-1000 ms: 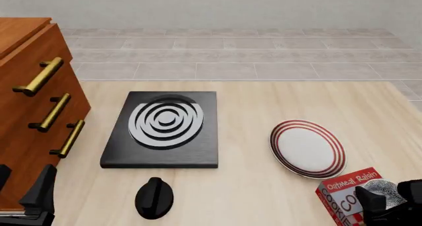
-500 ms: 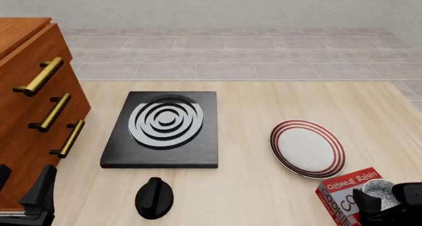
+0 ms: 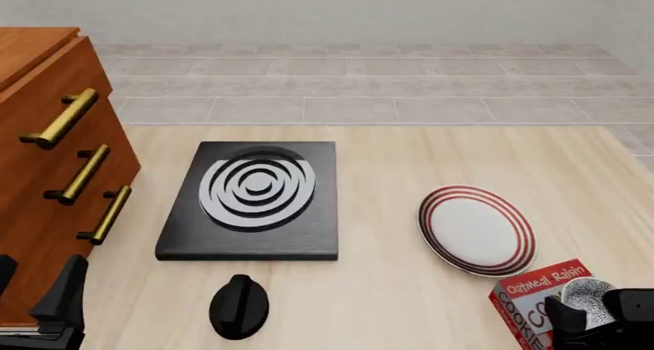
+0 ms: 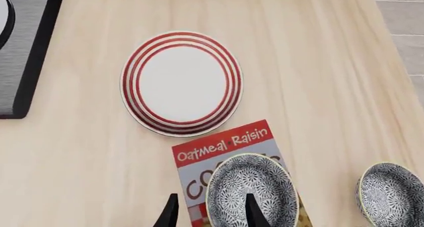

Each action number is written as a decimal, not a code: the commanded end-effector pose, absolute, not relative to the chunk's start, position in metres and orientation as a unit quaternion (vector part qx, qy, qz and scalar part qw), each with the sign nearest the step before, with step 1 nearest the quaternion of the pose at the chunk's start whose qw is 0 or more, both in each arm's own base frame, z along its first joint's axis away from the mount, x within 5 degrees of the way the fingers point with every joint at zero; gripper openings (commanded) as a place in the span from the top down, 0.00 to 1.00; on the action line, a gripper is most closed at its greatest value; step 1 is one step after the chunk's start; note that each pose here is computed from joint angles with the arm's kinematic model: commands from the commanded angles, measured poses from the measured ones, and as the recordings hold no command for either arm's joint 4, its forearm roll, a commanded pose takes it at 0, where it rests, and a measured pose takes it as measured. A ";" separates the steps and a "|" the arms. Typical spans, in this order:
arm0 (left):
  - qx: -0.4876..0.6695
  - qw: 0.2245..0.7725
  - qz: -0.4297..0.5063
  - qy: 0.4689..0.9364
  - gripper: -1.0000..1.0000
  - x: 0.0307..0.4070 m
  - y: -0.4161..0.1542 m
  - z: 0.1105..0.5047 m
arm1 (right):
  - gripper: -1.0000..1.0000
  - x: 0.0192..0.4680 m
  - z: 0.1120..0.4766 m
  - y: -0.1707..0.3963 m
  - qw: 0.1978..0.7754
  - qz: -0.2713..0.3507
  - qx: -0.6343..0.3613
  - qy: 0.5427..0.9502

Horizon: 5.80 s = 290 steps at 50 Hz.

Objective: Pick the akita bowl on the cookies box and place it on the plate.

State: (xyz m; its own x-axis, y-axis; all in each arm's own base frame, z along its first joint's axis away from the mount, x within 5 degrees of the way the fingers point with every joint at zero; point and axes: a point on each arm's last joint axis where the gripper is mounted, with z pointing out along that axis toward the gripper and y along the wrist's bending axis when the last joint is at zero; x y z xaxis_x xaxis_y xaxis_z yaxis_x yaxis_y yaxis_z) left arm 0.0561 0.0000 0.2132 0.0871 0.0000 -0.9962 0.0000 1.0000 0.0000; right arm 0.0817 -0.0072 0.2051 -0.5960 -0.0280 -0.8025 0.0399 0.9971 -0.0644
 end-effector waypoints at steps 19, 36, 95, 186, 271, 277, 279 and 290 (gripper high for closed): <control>0.000 0.737 0.000 0.676 0.00 0.056 0.000 0.213 | 0.00 0.092 0.184 -0.008 0.444 -0.031 0.015 0.895; 0.000 0.737 0.000 0.676 0.00 0.056 0.000 0.213 | 0.00 0.096 0.170 -0.007 0.437 -0.023 0.019 0.899; 0.000 0.737 0.000 0.676 0.00 0.056 0.000 0.213 | 1.00 0.125 0.246 -0.008 0.501 -0.072 -0.068 0.860; 0.000 0.737 0.000 0.676 0.00 0.056 0.000 0.213 | 1.00 0.240 0.248 0.020 0.464 -0.109 -0.272 0.836; 0.000 0.737 0.000 0.676 0.00 0.056 0.000 0.213 | 1.00 0.289 0.189 0.032 0.420 -0.101 -0.306 0.848; 0.000 0.737 0.000 0.676 0.00 0.056 0.000 0.213 | 1.00 0.291 0.189 0.033 0.421 -0.100 -0.305 0.848; 0.000 0.737 0.000 0.676 0.00 0.056 0.000 0.213 | 1.00 0.293 0.189 0.033 0.421 -0.100 -0.305 0.848; 0.000 0.737 0.000 0.676 0.00 0.056 0.000 0.213 | 1.00 0.297 0.183 0.036 0.419 -0.095 -0.304 0.850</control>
State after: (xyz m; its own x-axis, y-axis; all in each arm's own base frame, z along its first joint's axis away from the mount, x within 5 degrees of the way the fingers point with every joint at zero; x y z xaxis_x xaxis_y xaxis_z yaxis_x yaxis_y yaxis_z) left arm 0.0561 0.0000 0.2132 0.0871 0.0000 -0.9962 0.0000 1.0000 0.0000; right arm 0.2925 0.0338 0.1849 -0.4718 -0.5925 -0.6530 -0.4331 0.8008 -0.4137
